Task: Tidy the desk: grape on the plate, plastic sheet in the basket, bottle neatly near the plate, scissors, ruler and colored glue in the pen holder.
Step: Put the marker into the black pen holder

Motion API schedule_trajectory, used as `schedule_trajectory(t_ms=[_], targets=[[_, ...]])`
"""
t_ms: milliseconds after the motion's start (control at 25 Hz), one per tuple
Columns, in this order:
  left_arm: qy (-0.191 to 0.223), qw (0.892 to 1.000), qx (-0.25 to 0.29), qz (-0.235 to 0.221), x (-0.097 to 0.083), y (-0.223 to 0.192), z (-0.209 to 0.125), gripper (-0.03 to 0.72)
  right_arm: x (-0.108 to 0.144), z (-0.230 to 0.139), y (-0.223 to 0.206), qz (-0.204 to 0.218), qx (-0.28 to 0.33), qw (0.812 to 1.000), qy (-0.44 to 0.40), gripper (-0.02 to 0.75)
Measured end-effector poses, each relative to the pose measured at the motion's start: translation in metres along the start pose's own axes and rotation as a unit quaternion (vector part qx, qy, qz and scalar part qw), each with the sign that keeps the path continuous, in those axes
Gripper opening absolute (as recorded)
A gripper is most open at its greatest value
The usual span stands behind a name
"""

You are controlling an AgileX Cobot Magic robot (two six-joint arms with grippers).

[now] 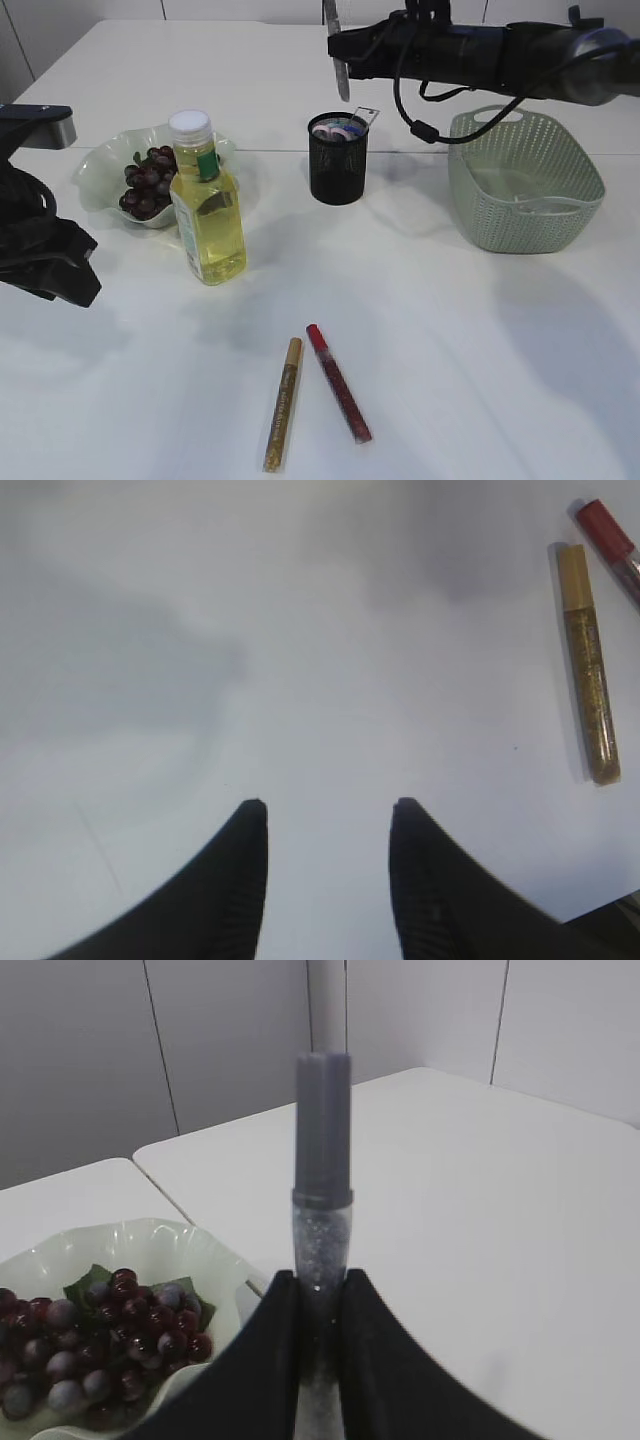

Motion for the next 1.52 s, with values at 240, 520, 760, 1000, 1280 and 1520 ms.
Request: schedule_trajectory(t_ms=[240,520,760,1000,1280,1520], targets=[[0.0,1.0,0.0,0.0,0.0,0.0,0.0,0.298,-0.007,-0.013,-0.01,-0.004,-0.003,1.0,0.0,0.099],[0.0,1.0,0.0,0.0,0.0,0.0,0.0,0.298,-0.007,-0.033,-0.014,-0.002,0.008,0.999,-0.049,0.16],[0.0,1.0,0.0,0.0,0.0,0.0,0.0,0.298,-0.007,-0.033,-0.014,-0.002,0.008,0.999,-0.053,0.282],[0.0,1.0,0.0,0.0,0.0,0.0,0.0,0.298,-0.008,-0.035,-0.014,-0.008,0.015,0.993,-0.117,0.294],[0.0,1.0,0.0,0.0,0.0,0.0,0.0,0.298,0.0,-0.003,0.016,-0.021,0.145,0.98,-0.132,0.295],[0.0,1.0,0.0,0.0,0.0,0.0,0.0,0.298,0.053,0.001,0.074,-0.044,0.378,0.897,-0.225,0.296]])
Point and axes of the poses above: a point on each arm's last joint axis where the gripper is mounted, y pointing back along that axis away from the gripper, x along the wrist's bending axis when the last joint is at zero, z = x × y, the point moved 9 cm from there along -y, pointing out along that axis toward the gripper, and after that the axes turned 4 degrees about y, right-handed, at the moved point
